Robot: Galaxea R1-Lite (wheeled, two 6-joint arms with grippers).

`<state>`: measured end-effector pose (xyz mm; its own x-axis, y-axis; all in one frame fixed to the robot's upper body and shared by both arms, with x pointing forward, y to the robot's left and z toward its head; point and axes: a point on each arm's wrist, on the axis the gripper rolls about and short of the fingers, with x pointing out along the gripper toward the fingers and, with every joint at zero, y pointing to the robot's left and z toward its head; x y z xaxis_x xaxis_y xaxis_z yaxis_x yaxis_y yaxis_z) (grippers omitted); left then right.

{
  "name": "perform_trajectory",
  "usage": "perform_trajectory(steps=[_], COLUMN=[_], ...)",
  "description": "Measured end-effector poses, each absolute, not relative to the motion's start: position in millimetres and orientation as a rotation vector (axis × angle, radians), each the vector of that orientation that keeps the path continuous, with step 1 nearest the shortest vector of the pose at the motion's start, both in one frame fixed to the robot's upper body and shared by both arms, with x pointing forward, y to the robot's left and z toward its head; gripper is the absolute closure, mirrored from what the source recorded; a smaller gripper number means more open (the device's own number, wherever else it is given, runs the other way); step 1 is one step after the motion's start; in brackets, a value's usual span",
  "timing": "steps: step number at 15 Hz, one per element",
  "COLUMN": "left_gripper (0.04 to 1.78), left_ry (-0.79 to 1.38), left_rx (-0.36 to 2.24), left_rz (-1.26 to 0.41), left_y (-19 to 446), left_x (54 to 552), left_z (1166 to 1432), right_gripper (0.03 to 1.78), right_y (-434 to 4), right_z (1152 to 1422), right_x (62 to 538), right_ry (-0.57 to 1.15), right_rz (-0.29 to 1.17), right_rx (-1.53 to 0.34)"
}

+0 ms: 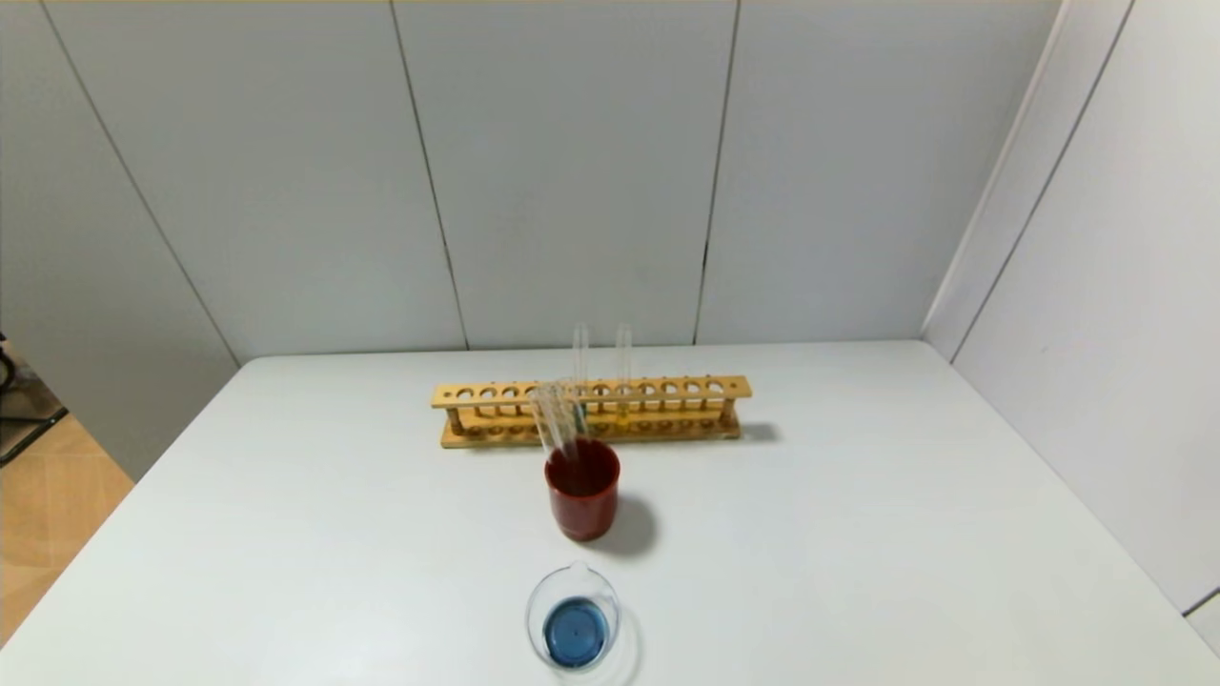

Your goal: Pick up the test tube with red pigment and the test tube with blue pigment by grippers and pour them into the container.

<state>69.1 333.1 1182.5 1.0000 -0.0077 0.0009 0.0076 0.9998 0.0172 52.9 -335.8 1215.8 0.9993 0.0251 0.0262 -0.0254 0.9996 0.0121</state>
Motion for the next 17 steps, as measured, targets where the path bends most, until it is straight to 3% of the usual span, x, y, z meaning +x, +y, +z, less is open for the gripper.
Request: perform_trajectory(steps=[4, 17], left_gripper=[0.07, 0.07], left_ry=[-0.001, 0.000], left_rx=[0.017, 0.017], left_rz=[-0.008, -0.008], left_y=[333.1, 333.1], left_x=[69.1, 69.1], left_z=[1182.5, 1182.4], right_gripper=[0.06, 0.06], right_y=[-335.8, -336.5], right_z=[1186.7, 1183.2], right_x=[67.9, 69.0], right_ry=[-0.020, -0.010], right_rz=[0.026, 0.000], right_rx=[-0.073, -0.015])
